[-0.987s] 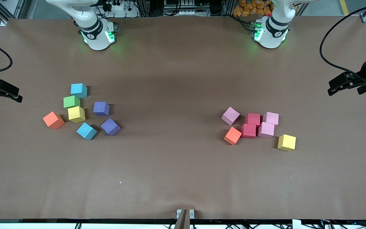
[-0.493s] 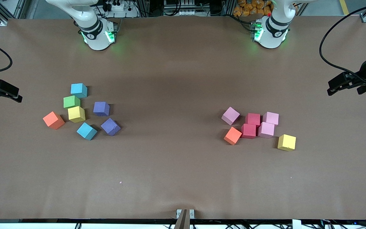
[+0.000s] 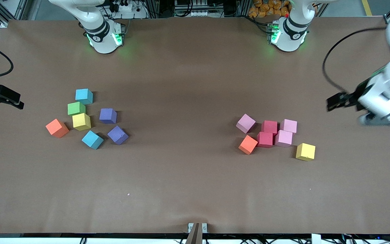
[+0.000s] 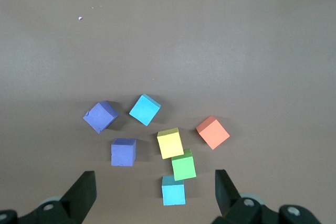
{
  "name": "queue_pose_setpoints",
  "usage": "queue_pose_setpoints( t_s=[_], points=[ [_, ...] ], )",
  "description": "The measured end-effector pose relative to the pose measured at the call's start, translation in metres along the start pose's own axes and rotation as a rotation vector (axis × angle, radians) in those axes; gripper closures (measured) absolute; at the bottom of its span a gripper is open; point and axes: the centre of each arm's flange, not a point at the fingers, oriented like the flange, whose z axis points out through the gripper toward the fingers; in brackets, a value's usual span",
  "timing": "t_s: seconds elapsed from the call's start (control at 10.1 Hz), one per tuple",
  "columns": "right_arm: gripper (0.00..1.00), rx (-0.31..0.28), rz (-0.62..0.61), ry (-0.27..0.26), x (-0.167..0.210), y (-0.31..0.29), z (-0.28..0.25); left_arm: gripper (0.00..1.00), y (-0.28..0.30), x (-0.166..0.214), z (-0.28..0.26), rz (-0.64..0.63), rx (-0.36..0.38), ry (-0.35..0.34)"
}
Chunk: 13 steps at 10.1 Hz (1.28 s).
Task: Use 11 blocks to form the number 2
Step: 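Grasp the blue and pink cubes with the right and left grippers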
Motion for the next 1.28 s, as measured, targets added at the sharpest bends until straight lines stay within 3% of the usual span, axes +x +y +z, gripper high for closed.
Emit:
queue_pose_setpoints(
  t_s=[0.3,0.59,0.99,1.28],
  points=[
    [0.00,0.001,-0.019,0.007,0.009,-0.011,0.015,0.00,0.085,0.010,0.071,-0.099,-0.013,-0.048],
    [0.00,0.002,-0.063,0.005,0.020,-0.038,0.056,0.00,0.134,0.013,0.139,-0.294,-0.016,-0.073],
    [0.00,0.018,-0.098,0.010,0.021,-0.063,0.107,0.00,0.186,-0.021,0.222,-0.569,-0.013,-0.066],
    [0.00,0.042,-0.139,-0.014,0.022,-0.095,0.162,0.00,0.203,-0.039,0.264,-0.652,-0.014,-0.066]
  ],
)
